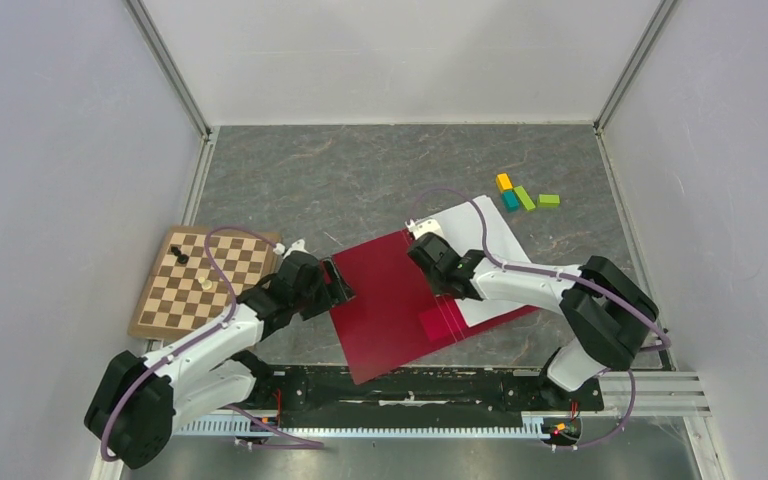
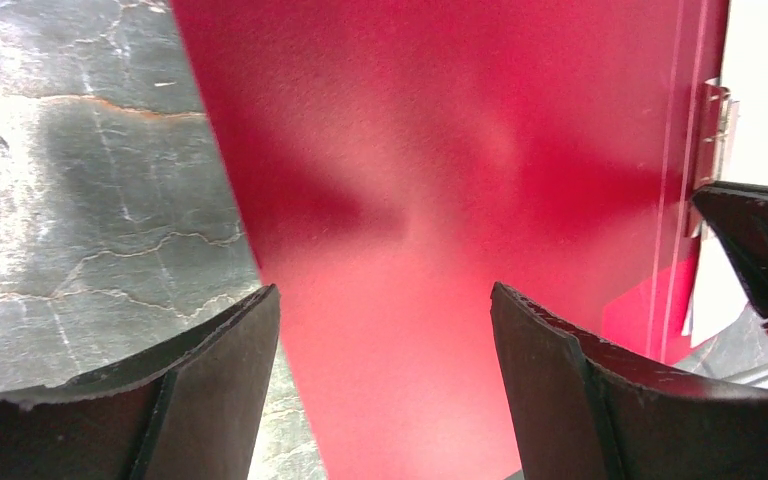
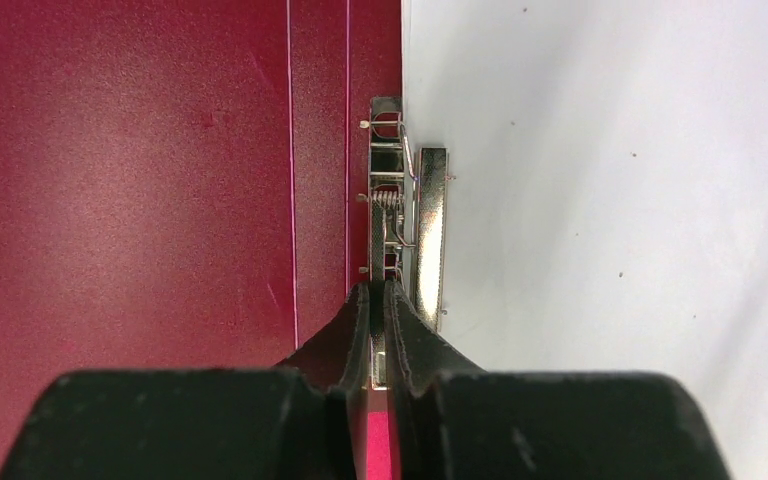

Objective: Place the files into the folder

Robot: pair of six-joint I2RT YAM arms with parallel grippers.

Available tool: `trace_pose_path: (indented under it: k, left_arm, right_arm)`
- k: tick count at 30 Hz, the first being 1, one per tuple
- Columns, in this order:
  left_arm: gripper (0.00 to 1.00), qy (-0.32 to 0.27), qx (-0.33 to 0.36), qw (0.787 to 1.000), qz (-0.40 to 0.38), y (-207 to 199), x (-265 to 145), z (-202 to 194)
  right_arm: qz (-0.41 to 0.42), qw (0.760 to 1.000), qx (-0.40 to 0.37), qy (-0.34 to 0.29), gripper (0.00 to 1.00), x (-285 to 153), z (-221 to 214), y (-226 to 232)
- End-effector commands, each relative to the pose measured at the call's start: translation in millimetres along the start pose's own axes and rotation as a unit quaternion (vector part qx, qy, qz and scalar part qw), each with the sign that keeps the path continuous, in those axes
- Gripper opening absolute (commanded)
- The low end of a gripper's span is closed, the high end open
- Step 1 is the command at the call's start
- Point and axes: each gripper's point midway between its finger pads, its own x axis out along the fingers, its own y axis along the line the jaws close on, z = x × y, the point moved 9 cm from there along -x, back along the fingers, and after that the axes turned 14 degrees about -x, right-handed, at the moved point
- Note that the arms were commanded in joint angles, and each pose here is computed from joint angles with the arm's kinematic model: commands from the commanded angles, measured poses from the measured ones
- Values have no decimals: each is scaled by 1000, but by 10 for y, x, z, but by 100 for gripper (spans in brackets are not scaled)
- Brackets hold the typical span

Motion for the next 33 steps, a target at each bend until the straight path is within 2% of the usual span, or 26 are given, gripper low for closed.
trace_pose_path:
  k: [1,15,33]
  left_arm:
    - [84,-30,-17,999,-6,18,-33,60]
    - [84,-25,-39,998,-45,48,22,34]
    - [84,-3,-48,984,-172,-143,-3,13]
  right_arm:
    - [-6,998,29,-53,0,-210,330,-189]
    - [4,995,55,-78,0,-384,423,-406]
    - [12,992,81,-101,0,-553,441,-622]
